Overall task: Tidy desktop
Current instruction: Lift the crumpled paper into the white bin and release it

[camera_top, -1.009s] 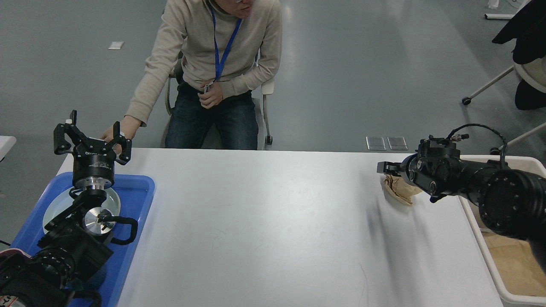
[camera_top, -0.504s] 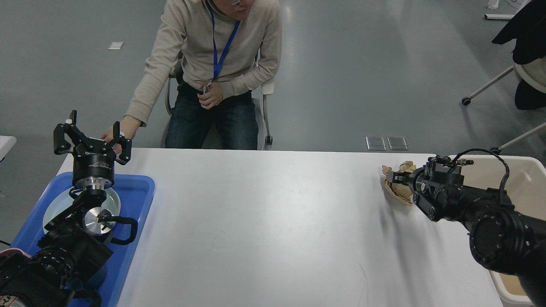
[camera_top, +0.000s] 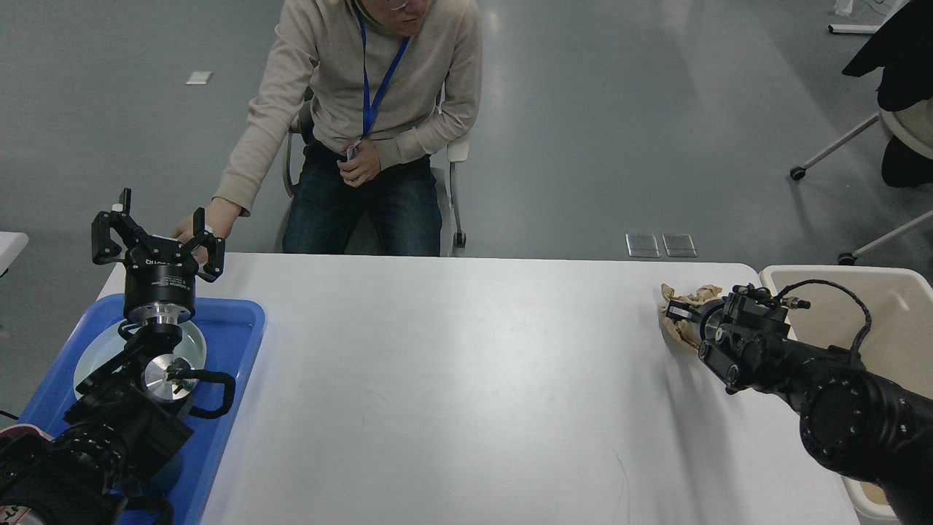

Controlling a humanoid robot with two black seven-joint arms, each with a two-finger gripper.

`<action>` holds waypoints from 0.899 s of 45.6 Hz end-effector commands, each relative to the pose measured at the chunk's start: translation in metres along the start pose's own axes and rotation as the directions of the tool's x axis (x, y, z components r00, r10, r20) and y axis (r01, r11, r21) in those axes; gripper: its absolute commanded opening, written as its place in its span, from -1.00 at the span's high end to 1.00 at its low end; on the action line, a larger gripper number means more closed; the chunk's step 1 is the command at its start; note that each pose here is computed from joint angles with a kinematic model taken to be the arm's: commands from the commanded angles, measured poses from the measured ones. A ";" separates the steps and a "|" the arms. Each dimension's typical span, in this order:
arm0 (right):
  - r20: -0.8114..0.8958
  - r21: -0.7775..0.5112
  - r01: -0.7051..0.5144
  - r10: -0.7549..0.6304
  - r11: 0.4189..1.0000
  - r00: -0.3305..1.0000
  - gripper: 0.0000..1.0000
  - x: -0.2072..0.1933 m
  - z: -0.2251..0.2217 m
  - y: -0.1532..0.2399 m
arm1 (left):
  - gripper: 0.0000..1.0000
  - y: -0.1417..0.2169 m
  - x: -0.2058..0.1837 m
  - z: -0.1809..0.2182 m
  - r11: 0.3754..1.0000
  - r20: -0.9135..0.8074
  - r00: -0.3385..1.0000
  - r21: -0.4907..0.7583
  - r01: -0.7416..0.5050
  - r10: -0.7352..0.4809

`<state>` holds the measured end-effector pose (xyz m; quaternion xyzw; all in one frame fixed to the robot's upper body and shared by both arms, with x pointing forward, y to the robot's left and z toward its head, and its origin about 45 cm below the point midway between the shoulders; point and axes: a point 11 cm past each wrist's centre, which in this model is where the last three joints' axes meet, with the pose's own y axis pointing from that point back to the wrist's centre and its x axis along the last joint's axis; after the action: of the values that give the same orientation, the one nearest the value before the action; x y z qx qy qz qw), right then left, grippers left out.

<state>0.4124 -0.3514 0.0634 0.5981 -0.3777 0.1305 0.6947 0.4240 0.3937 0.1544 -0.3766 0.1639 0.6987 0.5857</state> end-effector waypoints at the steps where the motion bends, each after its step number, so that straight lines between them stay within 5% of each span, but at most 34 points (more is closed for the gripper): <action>1: 0.031 0.014 0.000 0.000 1.000 1.000 1.00 0.001 -0.006 0.001 | -0.93 0.000 0.000 0.000 1.000 0.000 1.000 0.000 0.000 0.000; 24: 0.112 0.071 0.114 -0.122 0.991 0.986 1.00 0.056 0.008 0.044 | -0.93 0.000 0.000 0.000 1.000 0.000 1.000 0.000 0.000 0.000; 41: 0.233 0.198 0.042 -0.088 0.979 0.968 1.00 0.182 0.021 0.145 | -0.93 0.000 0.000 0.000 1.000 0.001 1.000 0.000 -0.001 0.001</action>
<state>0.4342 -0.3764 0.2480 0.6767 -0.4135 0.0655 0.6056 0.4240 0.3937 0.1544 -0.3765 0.1639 0.6988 0.5857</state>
